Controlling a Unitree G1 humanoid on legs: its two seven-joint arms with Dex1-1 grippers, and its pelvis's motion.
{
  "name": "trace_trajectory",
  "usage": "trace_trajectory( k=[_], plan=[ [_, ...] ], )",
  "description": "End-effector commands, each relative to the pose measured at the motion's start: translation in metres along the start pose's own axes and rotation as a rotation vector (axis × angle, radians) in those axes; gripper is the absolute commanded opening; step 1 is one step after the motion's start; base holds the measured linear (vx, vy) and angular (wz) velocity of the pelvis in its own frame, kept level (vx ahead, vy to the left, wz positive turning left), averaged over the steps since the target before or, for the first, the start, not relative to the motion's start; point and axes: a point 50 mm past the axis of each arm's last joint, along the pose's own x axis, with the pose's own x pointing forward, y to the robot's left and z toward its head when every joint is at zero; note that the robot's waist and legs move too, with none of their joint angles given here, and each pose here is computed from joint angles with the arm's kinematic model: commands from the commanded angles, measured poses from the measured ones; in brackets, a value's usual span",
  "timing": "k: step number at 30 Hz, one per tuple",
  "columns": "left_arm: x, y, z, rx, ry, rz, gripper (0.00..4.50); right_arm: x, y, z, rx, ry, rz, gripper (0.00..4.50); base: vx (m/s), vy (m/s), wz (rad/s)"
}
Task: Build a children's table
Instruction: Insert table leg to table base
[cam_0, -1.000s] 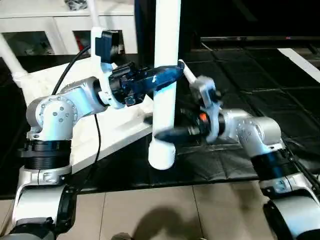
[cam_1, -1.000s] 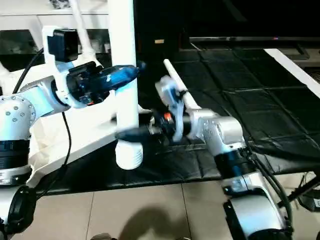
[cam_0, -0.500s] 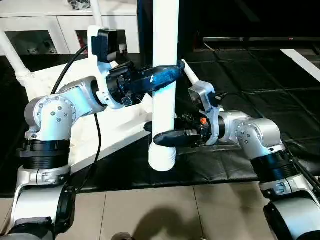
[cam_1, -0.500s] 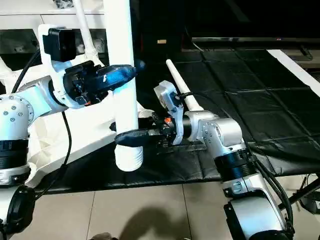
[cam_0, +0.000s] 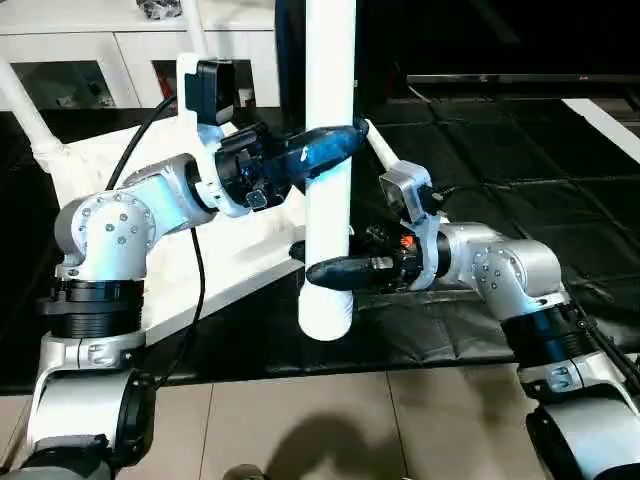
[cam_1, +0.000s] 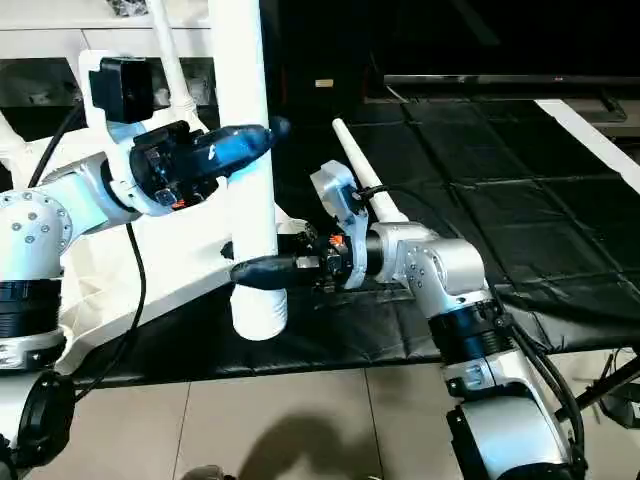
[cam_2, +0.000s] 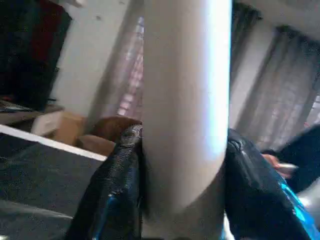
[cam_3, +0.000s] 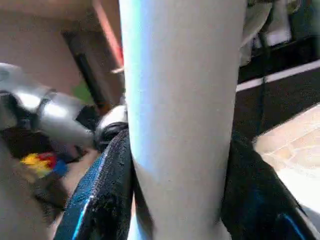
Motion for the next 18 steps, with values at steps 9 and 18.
trace_trajectory(
  k=[9, 18],
  plan=[
    [-0.002, 0.003, 0.011, 0.223, 0.021, 0.281, 2.83, 0.008, -0.013, 0.004, -0.112, -0.069, -0.289, 1.94, 0.0, 0.0, 0.0],
    [-0.002, 0.035, 0.001, 0.241, -0.119, 0.873, 2.83, 0.021, -0.032, 0.005, -0.199, -0.135, -0.663, 1.93, 0.0, 0.0, 0.0]
  ],
)
